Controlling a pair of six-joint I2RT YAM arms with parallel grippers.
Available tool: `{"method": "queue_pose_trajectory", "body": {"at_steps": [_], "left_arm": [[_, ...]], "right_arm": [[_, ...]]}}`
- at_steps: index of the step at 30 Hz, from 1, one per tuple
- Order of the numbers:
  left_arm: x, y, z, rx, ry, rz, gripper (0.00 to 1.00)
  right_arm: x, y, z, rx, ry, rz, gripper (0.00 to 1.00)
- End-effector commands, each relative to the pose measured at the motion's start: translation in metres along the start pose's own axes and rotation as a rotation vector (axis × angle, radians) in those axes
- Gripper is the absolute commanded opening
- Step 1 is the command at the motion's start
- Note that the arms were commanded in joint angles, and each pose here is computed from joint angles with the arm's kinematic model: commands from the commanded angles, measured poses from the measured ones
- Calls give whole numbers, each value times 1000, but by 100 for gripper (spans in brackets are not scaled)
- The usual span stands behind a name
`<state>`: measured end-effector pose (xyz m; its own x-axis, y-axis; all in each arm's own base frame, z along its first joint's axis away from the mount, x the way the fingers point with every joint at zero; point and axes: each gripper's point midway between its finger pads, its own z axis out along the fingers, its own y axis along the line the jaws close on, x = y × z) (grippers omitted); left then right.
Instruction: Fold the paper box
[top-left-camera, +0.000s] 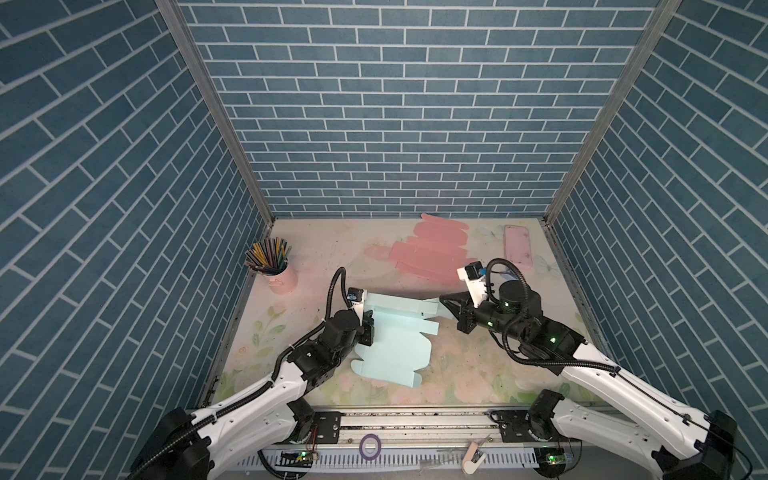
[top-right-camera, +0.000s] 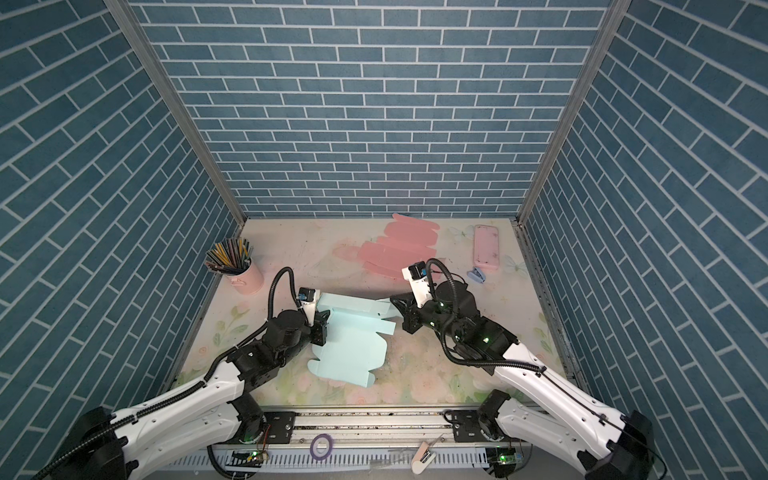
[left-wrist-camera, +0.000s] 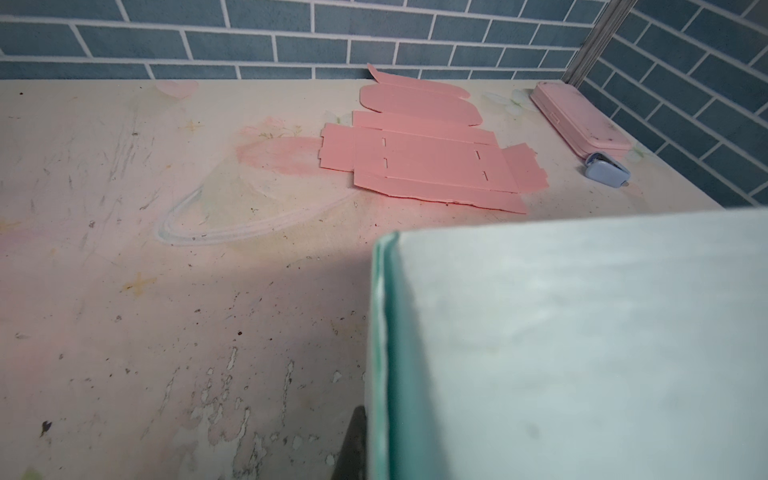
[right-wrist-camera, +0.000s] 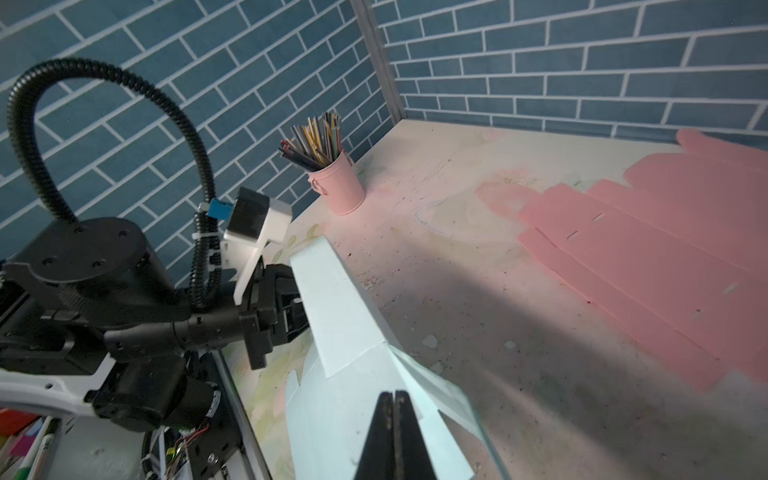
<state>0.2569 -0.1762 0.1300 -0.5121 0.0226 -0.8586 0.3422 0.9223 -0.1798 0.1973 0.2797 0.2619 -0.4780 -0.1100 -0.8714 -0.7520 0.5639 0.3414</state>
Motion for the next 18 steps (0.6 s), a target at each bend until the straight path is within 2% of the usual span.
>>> {"method": "queue_pose_trajectory", "body": {"at_steps": [1, 4, 8, 14, 18], "left_arm": [[-7, 8, 4, -63, 4, -9, 0], [-2, 15, 9, -111, 42, -6, 0], [-3, 12, 12, -100, 37, -10, 0], [-4, 11, 13, -88, 31, -3, 0], [-2, 8, 13, -71, 27, -11, 0]], "right_arm": [[8, 3, 11, 61, 75, -83, 0], [23, -7, 21, 170, 160, -123, 0], [31, -23, 21, 273, 190, -128, 0], [46, -34, 31, 318, 213, -94, 0], [52, -31, 48, 287, 240, -78, 0]]}}
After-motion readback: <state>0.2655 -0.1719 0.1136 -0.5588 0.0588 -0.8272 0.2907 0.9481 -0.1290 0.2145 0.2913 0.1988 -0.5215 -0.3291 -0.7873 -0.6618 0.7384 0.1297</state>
